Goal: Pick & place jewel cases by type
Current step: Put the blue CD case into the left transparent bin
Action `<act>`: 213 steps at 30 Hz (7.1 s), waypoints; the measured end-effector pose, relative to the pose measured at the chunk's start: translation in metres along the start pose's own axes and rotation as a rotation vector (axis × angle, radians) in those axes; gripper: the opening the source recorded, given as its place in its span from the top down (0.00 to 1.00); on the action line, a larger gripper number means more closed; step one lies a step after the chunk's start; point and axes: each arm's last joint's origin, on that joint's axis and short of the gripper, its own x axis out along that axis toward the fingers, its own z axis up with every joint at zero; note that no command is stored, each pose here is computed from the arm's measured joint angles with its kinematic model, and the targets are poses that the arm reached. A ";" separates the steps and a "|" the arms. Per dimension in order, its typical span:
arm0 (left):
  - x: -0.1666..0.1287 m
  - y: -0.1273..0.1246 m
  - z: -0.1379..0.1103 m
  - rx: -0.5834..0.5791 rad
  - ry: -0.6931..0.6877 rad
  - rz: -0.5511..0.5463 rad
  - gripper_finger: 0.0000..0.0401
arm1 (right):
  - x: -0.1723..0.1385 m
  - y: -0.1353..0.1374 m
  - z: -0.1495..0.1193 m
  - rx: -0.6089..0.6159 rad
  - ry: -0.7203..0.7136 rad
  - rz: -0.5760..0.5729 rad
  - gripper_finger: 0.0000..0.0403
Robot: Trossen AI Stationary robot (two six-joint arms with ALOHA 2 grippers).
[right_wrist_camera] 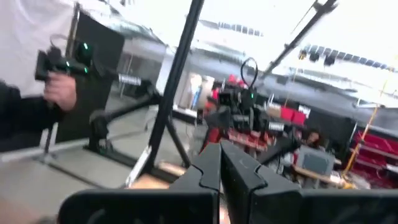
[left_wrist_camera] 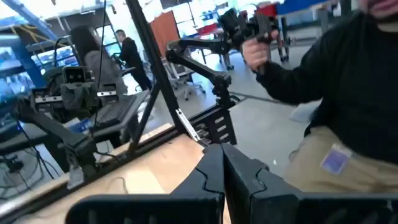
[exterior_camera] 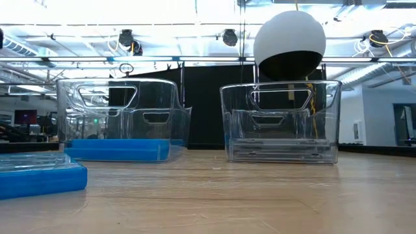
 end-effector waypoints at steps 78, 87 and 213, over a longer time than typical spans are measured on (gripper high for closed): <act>0.119 -0.139 -0.141 0.228 1.159 -0.090 0.42 | 0.200 0.080 -0.215 0.547 0.857 -0.070 1.00; 0.118 -0.140 -0.142 0.196 1.162 -0.067 0.42 | 0.226 0.083 -0.248 0.616 0.840 0.006 1.00; 0.136 -0.145 -0.161 0.313 1.024 0.125 0.42 | 0.227 0.172 -0.183 -0.480 0.683 -0.183 0.60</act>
